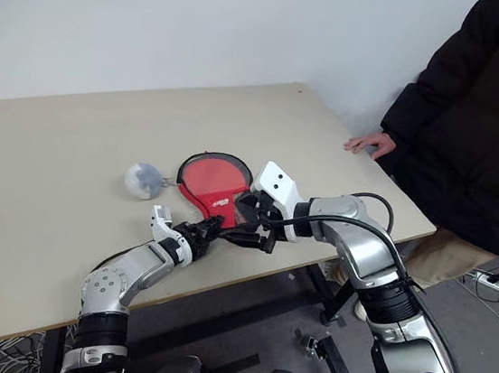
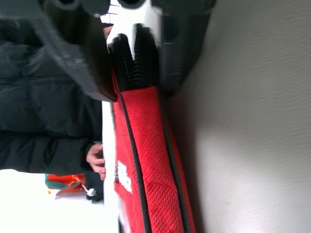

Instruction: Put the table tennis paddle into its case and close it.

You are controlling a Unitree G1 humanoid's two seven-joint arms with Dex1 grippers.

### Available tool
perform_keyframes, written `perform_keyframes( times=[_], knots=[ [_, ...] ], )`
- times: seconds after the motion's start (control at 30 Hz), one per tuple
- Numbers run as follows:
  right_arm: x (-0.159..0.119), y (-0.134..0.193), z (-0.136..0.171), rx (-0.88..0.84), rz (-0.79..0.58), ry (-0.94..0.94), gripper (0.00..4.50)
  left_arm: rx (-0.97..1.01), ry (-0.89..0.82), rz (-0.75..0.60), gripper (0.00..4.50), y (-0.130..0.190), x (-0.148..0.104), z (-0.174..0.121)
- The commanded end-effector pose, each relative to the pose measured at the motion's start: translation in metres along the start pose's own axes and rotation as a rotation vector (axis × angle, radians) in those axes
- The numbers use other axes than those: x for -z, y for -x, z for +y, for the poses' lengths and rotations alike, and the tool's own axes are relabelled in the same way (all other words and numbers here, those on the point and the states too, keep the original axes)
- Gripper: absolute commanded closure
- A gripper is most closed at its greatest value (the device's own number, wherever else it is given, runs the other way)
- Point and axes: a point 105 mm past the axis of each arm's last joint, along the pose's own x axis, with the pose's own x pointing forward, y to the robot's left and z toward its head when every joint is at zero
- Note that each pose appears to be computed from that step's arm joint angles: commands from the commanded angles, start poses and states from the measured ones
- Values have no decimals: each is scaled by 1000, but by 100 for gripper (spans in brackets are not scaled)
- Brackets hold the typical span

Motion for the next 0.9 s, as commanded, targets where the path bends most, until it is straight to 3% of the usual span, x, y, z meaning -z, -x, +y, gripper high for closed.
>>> perform_keyframes(
  times=[0.03, 0.37, 0.5, 0.9],
  knots=[
    [-16, 4, -4, 10, -27, 59, 0, -31, -12, -3, 382, 3, -1, 5],
    [-15, 2, -7, 15, -22, 54, 0, -20, -5, -22, 382, 26, -1, 1],
    [-14, 1, -7, 17, -24, 52, 0, -33, 11, -46, 443, 40, -4, 6],
    [-16, -2, -9, 17, -29, 52, 0, -45, 32, -73, 443, 44, -9, 9]
  ],
)
